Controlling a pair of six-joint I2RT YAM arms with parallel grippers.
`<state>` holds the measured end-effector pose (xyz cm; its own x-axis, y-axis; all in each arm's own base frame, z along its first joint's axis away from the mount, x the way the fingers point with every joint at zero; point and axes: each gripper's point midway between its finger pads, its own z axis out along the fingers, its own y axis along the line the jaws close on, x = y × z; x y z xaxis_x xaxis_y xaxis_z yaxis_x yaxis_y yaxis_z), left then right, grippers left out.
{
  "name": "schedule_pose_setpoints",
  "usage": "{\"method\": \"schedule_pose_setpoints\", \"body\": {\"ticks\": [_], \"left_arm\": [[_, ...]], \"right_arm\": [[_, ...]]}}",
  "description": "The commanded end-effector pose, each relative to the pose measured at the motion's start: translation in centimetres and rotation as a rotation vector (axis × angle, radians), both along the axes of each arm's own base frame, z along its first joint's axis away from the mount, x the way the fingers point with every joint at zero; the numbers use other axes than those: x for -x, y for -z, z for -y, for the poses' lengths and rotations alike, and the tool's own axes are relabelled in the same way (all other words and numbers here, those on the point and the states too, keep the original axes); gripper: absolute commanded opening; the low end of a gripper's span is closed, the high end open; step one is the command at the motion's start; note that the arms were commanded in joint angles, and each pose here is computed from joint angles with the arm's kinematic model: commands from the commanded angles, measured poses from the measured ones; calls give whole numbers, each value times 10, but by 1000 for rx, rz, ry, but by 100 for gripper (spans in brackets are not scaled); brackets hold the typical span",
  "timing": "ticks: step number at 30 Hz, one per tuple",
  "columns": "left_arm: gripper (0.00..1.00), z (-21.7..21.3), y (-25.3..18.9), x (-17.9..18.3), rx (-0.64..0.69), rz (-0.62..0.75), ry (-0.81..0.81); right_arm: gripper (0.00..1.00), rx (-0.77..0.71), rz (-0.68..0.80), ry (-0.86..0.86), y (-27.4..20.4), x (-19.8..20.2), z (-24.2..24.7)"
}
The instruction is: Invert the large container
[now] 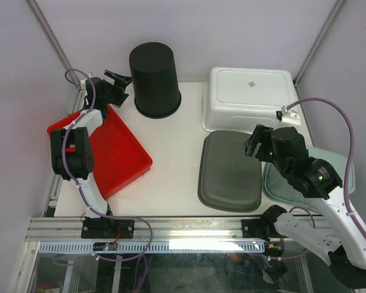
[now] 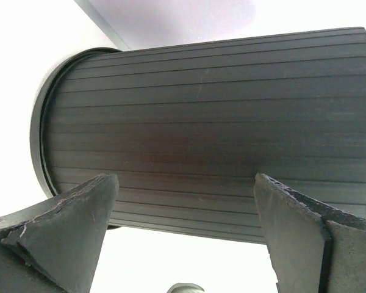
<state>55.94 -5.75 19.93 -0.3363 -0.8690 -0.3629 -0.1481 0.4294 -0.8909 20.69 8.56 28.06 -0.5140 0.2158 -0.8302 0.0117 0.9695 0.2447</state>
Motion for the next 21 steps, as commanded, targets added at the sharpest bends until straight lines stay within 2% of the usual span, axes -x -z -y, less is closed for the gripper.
{"method": "schedule_pose_setpoints", "body": {"ticks": [1,8,14,18,21], "left_arm": [[99,10,-28,-13,62,93,42],[99,49,-15,-25,39,92,186],[99,78,-5,-18,-52,77,251],[99,71,0,-2,-114,56,235],[99,60,0,13,-220,32,214]], "right_arm": [[74,-8,34,34,-10,-2,6],[74,-6,25,26,-7,-4,3],[74,-11,26,38,-6,-2,5],[74,-5,23,39,-5,-2,6],[74,-2,21,34,-4,-4,4]]}}
